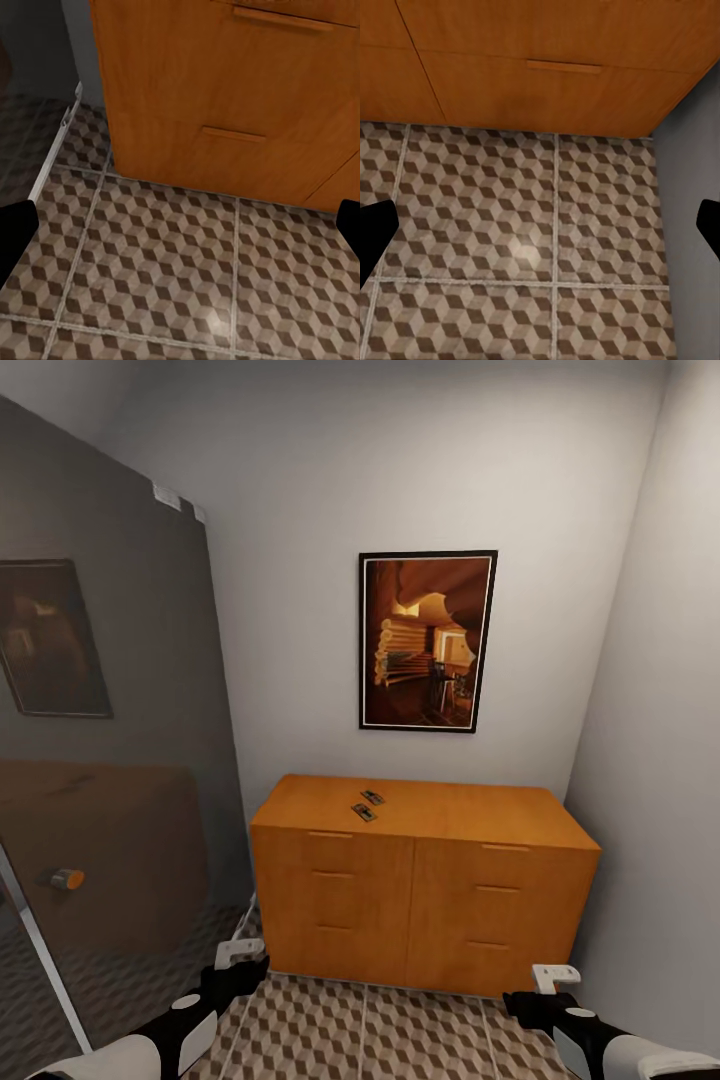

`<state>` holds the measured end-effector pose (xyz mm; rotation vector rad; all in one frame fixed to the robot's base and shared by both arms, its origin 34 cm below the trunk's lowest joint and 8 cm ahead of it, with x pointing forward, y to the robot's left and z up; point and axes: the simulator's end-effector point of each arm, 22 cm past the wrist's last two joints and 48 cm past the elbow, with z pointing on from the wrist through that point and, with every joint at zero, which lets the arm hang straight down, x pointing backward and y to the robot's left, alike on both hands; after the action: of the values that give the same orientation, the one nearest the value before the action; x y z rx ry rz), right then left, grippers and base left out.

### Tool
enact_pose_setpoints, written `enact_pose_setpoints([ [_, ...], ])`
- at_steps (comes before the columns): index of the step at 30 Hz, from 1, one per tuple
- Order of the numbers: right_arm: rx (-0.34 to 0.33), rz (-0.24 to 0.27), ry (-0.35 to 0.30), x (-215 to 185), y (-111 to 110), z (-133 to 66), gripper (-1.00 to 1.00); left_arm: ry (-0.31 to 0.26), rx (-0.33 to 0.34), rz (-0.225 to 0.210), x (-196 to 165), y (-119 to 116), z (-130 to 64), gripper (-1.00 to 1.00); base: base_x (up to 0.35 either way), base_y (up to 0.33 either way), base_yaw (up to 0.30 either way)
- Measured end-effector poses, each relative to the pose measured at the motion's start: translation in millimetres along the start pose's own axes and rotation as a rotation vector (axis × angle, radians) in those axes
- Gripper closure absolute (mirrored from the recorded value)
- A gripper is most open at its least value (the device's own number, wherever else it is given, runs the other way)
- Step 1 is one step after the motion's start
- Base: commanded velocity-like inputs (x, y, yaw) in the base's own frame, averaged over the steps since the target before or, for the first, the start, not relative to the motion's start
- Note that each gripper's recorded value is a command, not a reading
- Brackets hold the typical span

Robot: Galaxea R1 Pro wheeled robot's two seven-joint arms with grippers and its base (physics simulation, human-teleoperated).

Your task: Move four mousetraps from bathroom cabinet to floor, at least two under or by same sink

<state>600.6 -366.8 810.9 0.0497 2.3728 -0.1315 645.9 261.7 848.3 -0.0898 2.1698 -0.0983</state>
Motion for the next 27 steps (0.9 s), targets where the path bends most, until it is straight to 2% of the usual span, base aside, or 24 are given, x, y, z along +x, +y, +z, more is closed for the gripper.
enact_pose_setpoints([
  [7, -0.002, -0.010, -0.008, -3.7, 0.8, 0.3, -1.00, 0.002, 0.000, 0.000, 0.2, 0.4, 0.0, -1.00, 0.003, -0.002, 0.000],
  [10, -0.007, -0.011, -0.030, -14.1, 2.8, 0.7, -1.00, -0.001, 0.001, 0.000, -1.5, 0.4, 0.2, -1.00, 0.001, -0.001, 0.000],
  [12, -0.012, -0.012, -0.069, -32.5, 5.4, 1.1, -1.00, -0.007, 0.004, 0.000, -5.2, -0.5, 0.8, -1.00, 0.000, 0.000, 0.000],
  [13, -0.019, -0.013, -0.120, -57.7, 9.1, 0.5, -1.00, -0.020, 0.010, 0.001, -11.9, -3.0, 1.6, -1.00, 0.000, 0.000, 0.000],
  [18, -0.040, -0.018, -0.264, -128.6, 19.3, -8.5, -1.00, -0.068, 0.042, -0.001, -39.5, -17.0, 4.1, -1.00, 0.000, 0.000, 0.000],
  [27, -0.084, -0.021, -0.442, -241.2, 40.1, -46.4, -1.00, -0.124, 0.106, -0.018, -115.2, -70.0, 1.3, -1.00, 0.000, 0.000, 0.000],
])
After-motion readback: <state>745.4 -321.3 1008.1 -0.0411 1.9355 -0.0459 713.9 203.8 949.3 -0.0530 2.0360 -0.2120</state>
